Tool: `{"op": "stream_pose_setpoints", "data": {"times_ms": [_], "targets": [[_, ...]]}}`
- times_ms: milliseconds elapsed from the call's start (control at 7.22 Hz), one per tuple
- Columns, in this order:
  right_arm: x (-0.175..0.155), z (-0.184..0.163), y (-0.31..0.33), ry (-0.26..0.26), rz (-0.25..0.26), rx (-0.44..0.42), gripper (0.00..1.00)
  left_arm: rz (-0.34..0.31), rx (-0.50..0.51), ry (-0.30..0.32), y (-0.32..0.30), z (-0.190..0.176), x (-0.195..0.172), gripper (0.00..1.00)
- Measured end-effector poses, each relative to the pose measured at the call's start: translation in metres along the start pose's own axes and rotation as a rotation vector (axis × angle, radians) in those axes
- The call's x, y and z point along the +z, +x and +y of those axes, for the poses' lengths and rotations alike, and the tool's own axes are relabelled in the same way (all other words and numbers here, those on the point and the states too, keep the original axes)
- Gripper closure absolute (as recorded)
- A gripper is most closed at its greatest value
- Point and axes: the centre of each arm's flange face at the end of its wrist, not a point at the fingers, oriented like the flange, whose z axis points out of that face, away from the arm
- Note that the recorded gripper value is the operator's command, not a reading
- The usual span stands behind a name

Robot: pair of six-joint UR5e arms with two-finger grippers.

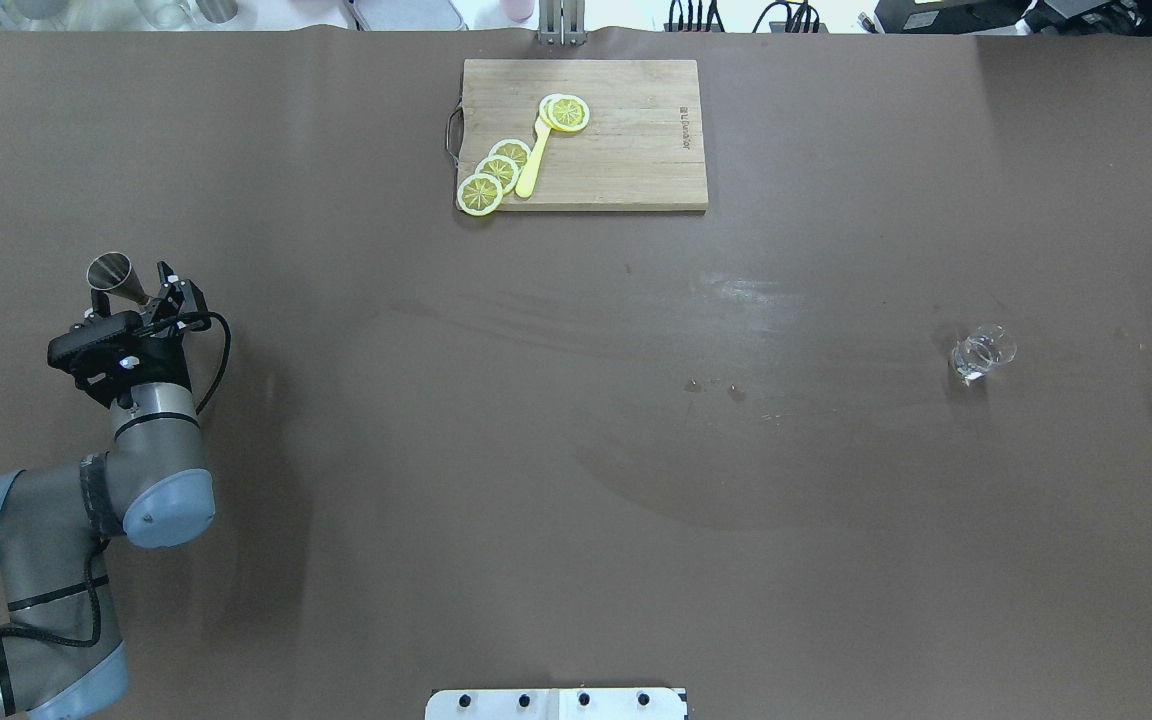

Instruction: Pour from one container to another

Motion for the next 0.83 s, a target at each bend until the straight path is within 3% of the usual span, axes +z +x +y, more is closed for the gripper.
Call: {"op": "stream_pose_setpoints", "data": {"times_ms": [415,830], "targets": [[0.002,-0.012,0.024,-0.086,0.131,0.186,0.00,0.004,-0.010,0.000,0.003,-0.005,-0.002,0.03],[-0.016,-0.045,0.028,-0.155,0.250,0.348,0.00,0.014,0.010,-0.003,-0.009,-0.037,-0.012,0.03]]}}
